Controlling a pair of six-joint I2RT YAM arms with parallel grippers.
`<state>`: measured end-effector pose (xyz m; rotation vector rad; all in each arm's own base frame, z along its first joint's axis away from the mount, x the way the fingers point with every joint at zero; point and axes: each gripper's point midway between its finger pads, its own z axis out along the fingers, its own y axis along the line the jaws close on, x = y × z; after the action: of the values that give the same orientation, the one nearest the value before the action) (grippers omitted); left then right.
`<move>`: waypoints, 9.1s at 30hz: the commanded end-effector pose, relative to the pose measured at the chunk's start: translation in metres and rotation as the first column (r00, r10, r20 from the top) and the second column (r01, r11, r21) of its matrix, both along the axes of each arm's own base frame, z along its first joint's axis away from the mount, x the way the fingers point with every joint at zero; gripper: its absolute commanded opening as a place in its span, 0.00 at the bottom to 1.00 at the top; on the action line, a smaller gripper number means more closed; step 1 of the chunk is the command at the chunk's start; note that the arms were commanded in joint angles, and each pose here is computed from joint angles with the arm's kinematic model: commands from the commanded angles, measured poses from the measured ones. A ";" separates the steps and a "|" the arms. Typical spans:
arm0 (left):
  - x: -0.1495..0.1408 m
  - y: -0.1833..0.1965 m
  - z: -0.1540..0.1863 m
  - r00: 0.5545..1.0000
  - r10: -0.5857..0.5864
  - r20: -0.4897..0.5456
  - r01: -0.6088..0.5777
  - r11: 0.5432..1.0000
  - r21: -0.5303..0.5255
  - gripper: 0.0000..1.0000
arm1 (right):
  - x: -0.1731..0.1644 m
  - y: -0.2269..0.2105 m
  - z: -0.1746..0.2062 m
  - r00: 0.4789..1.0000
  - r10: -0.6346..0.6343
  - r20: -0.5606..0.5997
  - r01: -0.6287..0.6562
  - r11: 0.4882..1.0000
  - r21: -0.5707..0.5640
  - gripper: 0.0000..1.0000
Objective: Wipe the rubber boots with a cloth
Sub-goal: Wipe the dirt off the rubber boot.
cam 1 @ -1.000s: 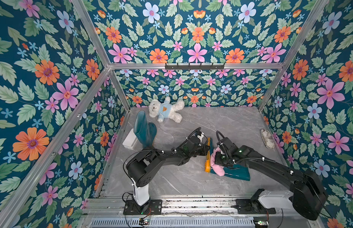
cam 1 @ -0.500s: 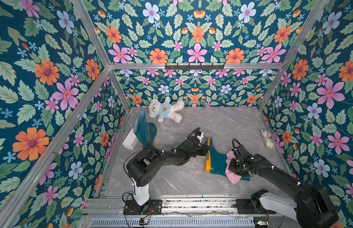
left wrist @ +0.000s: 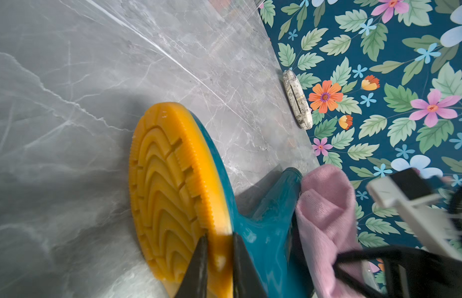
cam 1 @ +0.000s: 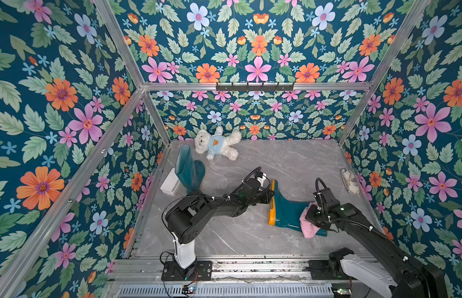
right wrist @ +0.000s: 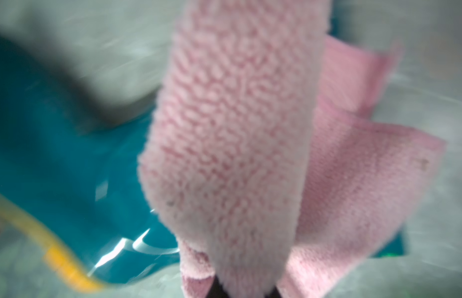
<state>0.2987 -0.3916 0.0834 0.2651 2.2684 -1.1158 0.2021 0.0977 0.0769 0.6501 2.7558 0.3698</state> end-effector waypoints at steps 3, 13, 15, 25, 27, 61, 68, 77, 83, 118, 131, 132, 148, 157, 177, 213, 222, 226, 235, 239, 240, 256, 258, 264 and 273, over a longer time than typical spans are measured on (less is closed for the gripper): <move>-0.014 0.035 -0.059 0.990 0.063 -0.126 -0.034 0.974 0.223 0.08 | 0.012 0.069 0.011 0.988 0.150 0.035 -0.149 0.989 -0.025 0.00; -0.015 0.036 -0.059 0.990 0.063 -0.126 -0.034 0.975 0.220 0.08 | -0.017 0.091 -0.032 0.973 0.208 -0.103 -0.218 0.971 -0.098 0.00; -0.015 0.036 -0.059 0.990 0.062 -0.126 -0.033 0.975 0.218 0.08 | -0.023 0.069 -0.039 0.982 0.144 -0.123 -0.156 0.983 -0.098 0.00; -0.016 0.034 -0.061 0.989 0.056 -0.133 -0.027 0.976 0.214 0.08 | -0.071 -0.048 -0.055 0.951 -0.271 -0.146 0.261 0.962 -0.081 0.00; -0.016 0.034 -0.061 0.989 0.054 -0.134 -0.025 0.977 0.212 0.08 | -0.074 -0.053 -0.057 0.929 -0.349 -0.127 0.351 0.936 -0.002 0.00; -0.015 0.033 -0.067 0.987 0.058 -0.151 -0.023 0.974 0.225 0.09 | 0.030 0.059 0.010 0.982 0.109 0.153 -0.123 0.989 0.083 0.00; -0.015 0.033 -0.068 0.986 0.058 -0.155 -0.021 0.972 0.232 0.09 | 0.025 0.133 0.004 0.936 0.307 0.172 -0.321 0.945 0.059 0.00; -0.016 0.033 -0.070 0.986 0.053 -0.160 -0.015 0.973 0.231 0.09 | 0.035 0.141 0.002 0.925 0.312 0.215 -0.326 0.945 0.030 0.00; -0.018 0.032 -0.071 0.985 0.049 -0.165 -0.010 0.973 0.229 0.08 | 0.053 0.139 0.019 0.916 0.307 0.259 -0.321 0.947 0.014 0.00; -0.021 0.027 -0.073 0.984 0.020 -0.177 0.018 0.977 0.212 0.06 | 0.183 0.108 0.040 0.909 0.146 0.391 -0.193 0.978 0.083 0.00; -0.021 0.027 -0.075 0.984 0.019 -0.180 0.020 0.977 0.212 0.06 | 0.177 0.093 0.048 0.904 0.114 0.412 -0.164 0.983 0.088 0.00; -0.021 0.028 -0.075 0.983 0.020 -0.181 0.020 0.977 0.213 0.06 | 0.178 0.093 0.047 0.904 0.113 0.412 -0.164 0.982 0.089 0.00; -0.023 0.026 -0.078 0.982 0.011 -0.187 0.029 0.977 0.213 0.06 | 0.232 0.102 0.054 0.899 0.097 0.428 -0.155 0.983 0.101 0.00; -0.022 0.026 -0.082 0.981 0.015 -0.195 0.029 0.976 0.218 0.06 | 0.218 0.076 0.083 0.918 0.024 0.397 -0.094 0.983 0.157 0.00; -0.019 0.033 -0.083 0.978 0.023 -0.208 0.014 0.984 0.177 0.06 | 0.162 0.113 -0.018 0.979 0.147 -0.143 -0.080 0.914 0.399 0.00; -0.017 0.034 -0.087 0.974 0.005 -0.225 0.023 0.992 0.120 0.06 | 0.060 -0.124 -0.022 0.902 -0.203 -0.380 0.200 0.979 -0.050 0.00; -0.017 0.035 -0.089 0.974 0.012 -0.228 0.018 0.991 0.131 0.06 | 0.148 -0.020 0.063 1.000 -0.008 0.012 0.008 0.999 0.046 0.00; -0.016 0.036 -0.091 0.973 0.019 -0.230 0.013 0.991 0.136 0.06 | 0.183 0.025 0.072 0.996 0.028 0.089 -0.041 0.989 0.145 0.00; -0.015 0.036 -0.094 0.971 0.029 -0.237 0.008 0.988 0.153 0.06 | 0.210 0.109 0.031 0.982 0.177 0.066 -0.188 0.946 0.265 0.00; -0.015 0.037 -0.095 0.971 0.030 -0.238 0.008 0.988 0.156 0.06 | 0.198 0.133 0.019 0.964 0.263 0.044 -0.264 0.914 0.308 0.00; -0.015 0.037 -0.096 0.970 0.032 -0.241 0.007 0.987 0.158 0.06 | 0.191 0.136 0.017 0.960 0.279 0.033 -0.275 0.910 0.309 0.00; -0.014 0.038 -0.099 0.968 0.043 -0.247 0.000 0.985 0.171 0.05 | 0.091 0.140 0.028 0.926 0.379 -0.001 -0.360 0.880 0.310 0.00; -0.014 0.038 -0.100 0.968 0.044 -0.248 -0.001 0.985 0.172 0.05 | 0.077 0.141 0.026 0.919 0.394 -0.017 -0.371 0.878 0.303 0.00; -0.014 0.038 -0.100 0.967 0.047 -0.249 -0.003 0.985 0.175 0.05 | 0.029 0.142 0.013 0.893 0.441 -0.089 -0.400 0.869 0.290 0.00; -0.013 0.039 -0.100 0.968 0.054 -0.247 -0.009 0.984 0.179 0.05 | -0.040 0.144 -0.010 0.853 0.481 -0.202 -0.416 0.861 0.292 0.00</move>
<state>0.3159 -0.3959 0.0695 0.2432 2.2039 -1.2668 0.1861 0.2475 0.0726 0.0101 3.0555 0.7985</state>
